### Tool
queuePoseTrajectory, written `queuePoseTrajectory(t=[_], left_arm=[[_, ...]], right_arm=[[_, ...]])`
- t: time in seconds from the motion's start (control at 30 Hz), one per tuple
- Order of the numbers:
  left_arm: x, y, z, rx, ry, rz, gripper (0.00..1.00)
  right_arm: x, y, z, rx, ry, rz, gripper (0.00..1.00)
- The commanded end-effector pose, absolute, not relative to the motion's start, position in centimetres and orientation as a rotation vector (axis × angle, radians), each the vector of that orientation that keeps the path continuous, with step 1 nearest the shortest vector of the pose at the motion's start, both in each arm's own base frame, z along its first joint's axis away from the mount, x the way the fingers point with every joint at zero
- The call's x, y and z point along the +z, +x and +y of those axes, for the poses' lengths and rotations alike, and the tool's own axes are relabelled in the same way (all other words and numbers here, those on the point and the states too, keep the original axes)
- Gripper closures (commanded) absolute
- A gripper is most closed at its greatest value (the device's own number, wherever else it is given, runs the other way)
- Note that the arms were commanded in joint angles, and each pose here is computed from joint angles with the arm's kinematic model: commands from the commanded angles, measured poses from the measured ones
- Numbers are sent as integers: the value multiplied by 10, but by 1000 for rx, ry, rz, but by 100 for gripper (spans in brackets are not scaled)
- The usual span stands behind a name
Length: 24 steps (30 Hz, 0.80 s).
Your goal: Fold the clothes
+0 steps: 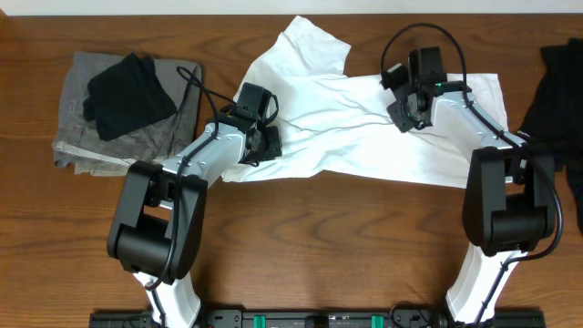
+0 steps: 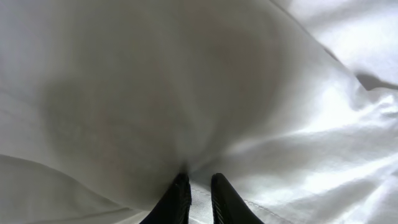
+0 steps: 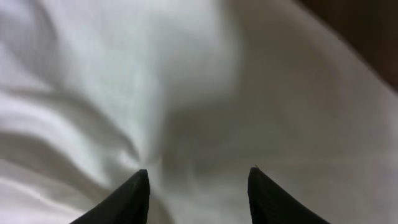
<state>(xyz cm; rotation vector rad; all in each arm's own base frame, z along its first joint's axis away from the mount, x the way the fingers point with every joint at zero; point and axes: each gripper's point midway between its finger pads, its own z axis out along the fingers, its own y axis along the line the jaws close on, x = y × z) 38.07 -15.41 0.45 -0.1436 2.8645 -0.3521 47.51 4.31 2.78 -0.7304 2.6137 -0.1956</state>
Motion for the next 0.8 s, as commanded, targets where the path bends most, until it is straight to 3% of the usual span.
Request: queuePoseTrajectory(t=[0.0, 0.17, 0.33, 0.57, 0.77], left_arm=[[-10, 372, -146, -300, -145, 2903, 84], [-10, 372, -146, -300, -144, 2903, 84], [-10, 372, -146, -300, -144, 2902, 84], [-10, 372, -146, -300, -144, 2904, 84], [-10, 371, -145, -298, -145, 2906, 84]], right_arm=[[35, 484, 33, -208, -671, 2603, 50], [59, 485, 35, -191, -637, 2619, 50], [75, 459, 47, -62, -689, 2693, 46], [44, 410, 31, -76, -814, 2876, 46], [22, 410, 11, -156, -761, 2874, 44]])
